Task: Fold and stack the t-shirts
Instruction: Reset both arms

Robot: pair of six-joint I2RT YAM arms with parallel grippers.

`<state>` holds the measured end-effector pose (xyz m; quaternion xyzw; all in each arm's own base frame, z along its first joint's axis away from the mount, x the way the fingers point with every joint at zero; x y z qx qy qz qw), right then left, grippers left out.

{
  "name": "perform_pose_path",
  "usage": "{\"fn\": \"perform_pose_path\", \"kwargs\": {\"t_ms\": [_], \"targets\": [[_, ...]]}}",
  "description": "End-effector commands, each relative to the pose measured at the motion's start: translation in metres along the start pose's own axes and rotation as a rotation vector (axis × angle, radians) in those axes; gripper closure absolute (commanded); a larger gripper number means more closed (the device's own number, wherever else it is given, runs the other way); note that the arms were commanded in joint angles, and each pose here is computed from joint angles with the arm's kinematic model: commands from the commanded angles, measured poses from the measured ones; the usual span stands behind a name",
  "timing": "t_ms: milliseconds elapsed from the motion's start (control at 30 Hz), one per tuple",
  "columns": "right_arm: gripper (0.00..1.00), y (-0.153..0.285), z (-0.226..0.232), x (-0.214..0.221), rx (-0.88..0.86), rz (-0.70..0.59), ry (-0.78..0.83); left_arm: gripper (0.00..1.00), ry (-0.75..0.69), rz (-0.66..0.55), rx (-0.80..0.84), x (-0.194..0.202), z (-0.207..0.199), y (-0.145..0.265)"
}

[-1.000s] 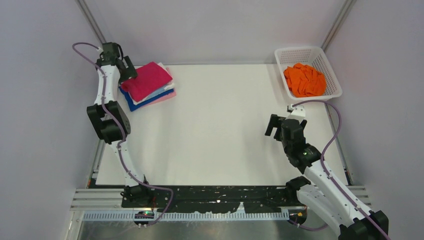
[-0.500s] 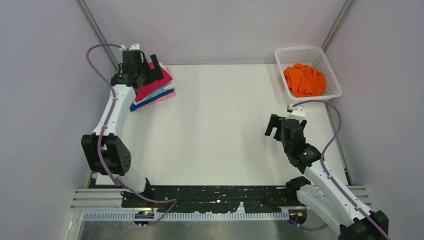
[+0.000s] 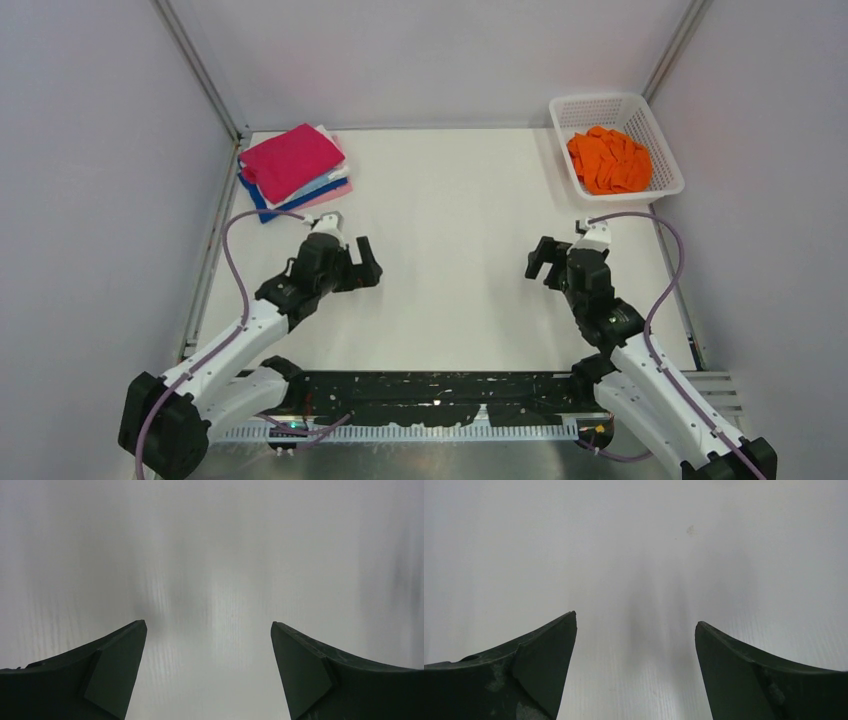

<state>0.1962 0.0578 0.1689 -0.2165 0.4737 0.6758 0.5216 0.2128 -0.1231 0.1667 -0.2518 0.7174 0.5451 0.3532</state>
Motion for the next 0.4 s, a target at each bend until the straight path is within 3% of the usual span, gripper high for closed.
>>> {"fn": "perform_pose_path", "kwargs": {"t_ms": [0,367], "targets": [[0.05,-0.003,0.004,0.011,-0.068,0.023,-0.062,0.00,0.102,-0.095,0.028,0.014,-0.006,0.010],[0.05,-0.003,0.001,0.022,-0.098,0.043,-0.091,0.00,0.105,-0.165,-0.020,0.031,0.009,0.039]]}}
Point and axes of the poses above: each gripper's point midway between its finger pads, its own y axis back along the fingers, its own z axis along the line the jaws close on, x = y × z, the point moved 7 cm from there along y, back along the fingers, and after that the axes turned 15 degrees about -y, right-handed, at the moved point
